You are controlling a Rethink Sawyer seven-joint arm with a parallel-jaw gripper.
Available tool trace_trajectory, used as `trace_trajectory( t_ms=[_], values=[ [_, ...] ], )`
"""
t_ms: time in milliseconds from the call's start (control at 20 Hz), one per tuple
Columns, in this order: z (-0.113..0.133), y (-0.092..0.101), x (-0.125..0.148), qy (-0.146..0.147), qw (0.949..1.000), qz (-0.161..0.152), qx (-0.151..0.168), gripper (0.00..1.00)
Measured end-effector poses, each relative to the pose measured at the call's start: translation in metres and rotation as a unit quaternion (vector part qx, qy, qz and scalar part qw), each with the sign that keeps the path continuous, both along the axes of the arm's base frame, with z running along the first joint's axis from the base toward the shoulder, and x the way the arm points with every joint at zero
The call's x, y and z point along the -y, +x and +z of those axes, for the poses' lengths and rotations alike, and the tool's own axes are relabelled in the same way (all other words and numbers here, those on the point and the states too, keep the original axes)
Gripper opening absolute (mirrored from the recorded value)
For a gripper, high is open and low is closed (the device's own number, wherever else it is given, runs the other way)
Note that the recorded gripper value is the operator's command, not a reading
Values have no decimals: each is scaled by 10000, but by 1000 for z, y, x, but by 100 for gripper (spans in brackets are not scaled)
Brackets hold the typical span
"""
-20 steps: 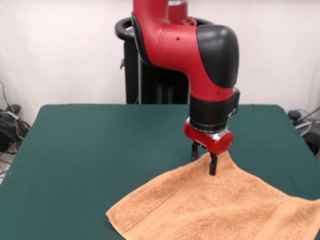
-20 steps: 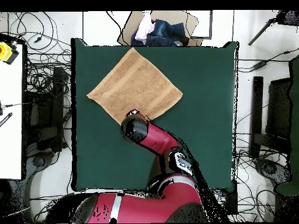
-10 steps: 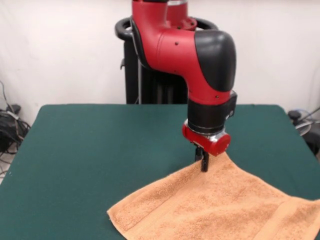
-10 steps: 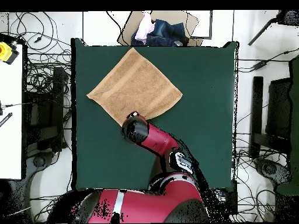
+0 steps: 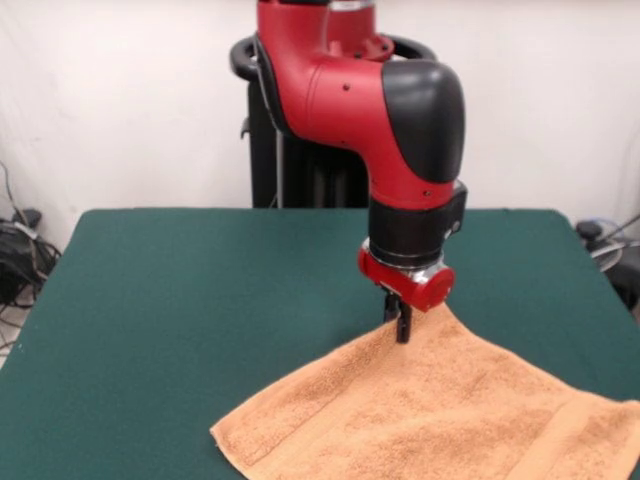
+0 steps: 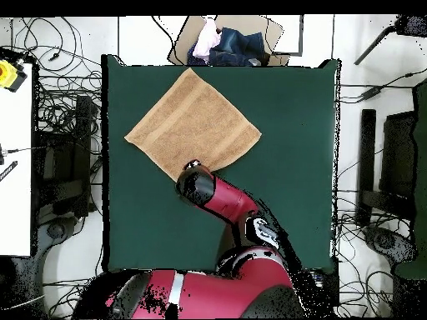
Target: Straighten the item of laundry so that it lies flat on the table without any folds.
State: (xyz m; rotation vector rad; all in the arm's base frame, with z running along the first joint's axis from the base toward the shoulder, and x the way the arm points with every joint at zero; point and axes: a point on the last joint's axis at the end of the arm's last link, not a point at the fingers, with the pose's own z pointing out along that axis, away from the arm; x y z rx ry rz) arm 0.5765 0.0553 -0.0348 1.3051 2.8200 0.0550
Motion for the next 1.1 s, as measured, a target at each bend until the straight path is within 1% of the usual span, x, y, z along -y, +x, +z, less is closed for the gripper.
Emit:
trace_trajectory(
  t_ms=[350,550,600,700,800,1100],
  values=[
    [2,0,9,-2,10000,-59,6,0],
    [17,-6,19,-21,10000,-82,24,0],
    [25,-9,26,-33,9999,-114,42,0],
    [32,-11,33,-43,9999,-137,58,0],
    [43,-15,46,-65,9997,-196,92,0],
    [59,-21,57,-97,9996,-234,140,0]
  ],
)
